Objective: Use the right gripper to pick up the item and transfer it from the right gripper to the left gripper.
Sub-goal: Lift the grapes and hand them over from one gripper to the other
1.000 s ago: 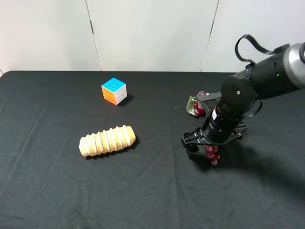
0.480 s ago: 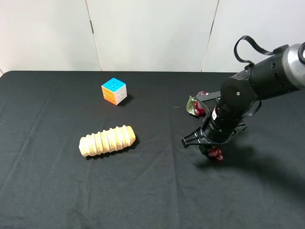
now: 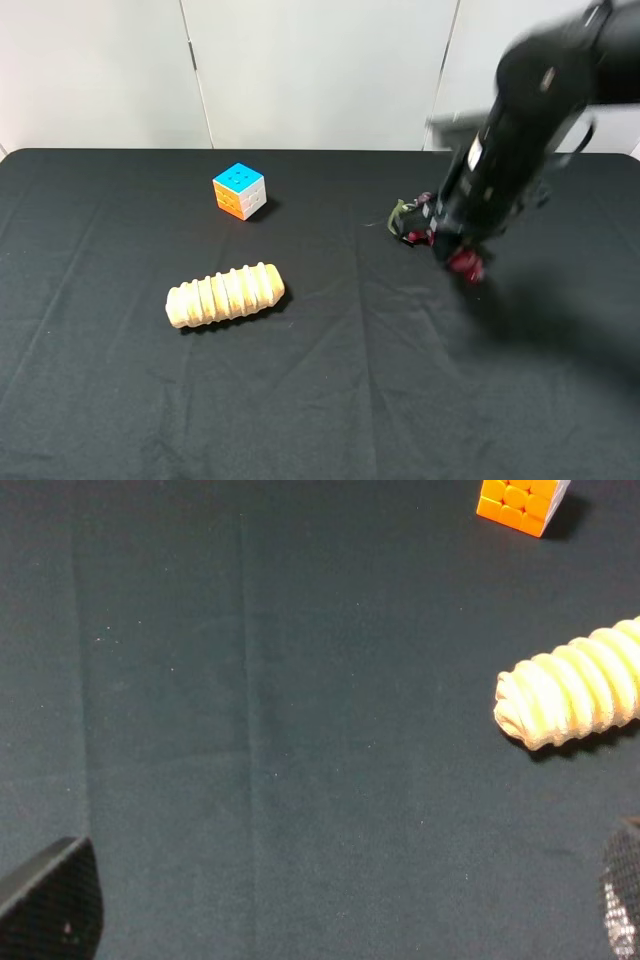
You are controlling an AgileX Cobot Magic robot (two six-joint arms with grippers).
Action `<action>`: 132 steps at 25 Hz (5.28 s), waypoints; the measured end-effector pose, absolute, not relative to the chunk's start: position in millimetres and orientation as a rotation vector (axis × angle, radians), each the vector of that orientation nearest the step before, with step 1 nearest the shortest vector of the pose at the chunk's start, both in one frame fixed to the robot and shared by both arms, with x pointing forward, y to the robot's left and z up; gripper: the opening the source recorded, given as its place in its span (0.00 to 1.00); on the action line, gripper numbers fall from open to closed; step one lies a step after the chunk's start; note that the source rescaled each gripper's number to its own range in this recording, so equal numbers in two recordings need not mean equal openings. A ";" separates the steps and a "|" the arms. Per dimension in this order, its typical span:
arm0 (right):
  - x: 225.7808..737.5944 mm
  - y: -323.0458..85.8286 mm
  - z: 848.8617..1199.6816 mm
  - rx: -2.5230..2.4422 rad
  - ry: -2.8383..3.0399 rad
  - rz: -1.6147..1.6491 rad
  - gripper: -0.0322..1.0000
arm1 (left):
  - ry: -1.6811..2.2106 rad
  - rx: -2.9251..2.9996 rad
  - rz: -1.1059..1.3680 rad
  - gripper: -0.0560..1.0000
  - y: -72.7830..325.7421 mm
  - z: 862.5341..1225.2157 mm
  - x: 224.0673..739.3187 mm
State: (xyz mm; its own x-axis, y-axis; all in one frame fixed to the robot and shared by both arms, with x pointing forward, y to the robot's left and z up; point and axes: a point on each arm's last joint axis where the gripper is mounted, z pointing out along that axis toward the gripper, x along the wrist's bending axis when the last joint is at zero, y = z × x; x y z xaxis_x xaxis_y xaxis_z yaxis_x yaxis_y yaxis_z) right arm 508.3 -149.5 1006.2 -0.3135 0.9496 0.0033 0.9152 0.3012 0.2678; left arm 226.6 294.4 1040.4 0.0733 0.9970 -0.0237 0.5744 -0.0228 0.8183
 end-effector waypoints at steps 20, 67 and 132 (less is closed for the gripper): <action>474.0 -155.4 1148.0 1.601 2.464 0.657 0.03 | 1.579 1.678 0.795 0.99 294.4 1040.4 226.6; 431.4 -145.2 1185.3 0.577 2.784 1.042 0.03 | 0.609 2.228 0.342 0.99 142.4 1043.8 382.9; 430.0 -170.8 1206.3 1.116 2.515 0.928 1.00 | 0.488 1.791 0.515 0.06 11.1 1001.6 415.4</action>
State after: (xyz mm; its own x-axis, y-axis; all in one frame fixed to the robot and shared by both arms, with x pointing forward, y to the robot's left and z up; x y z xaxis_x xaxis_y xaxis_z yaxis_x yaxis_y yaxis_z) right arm 430.0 -170.8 1206.3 -0.6808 0.7315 0.0384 0.5811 0.5075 0.6363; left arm 415.4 11.1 1001.6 0.8169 0.5685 0.0978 0.0671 -0.2620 0.9627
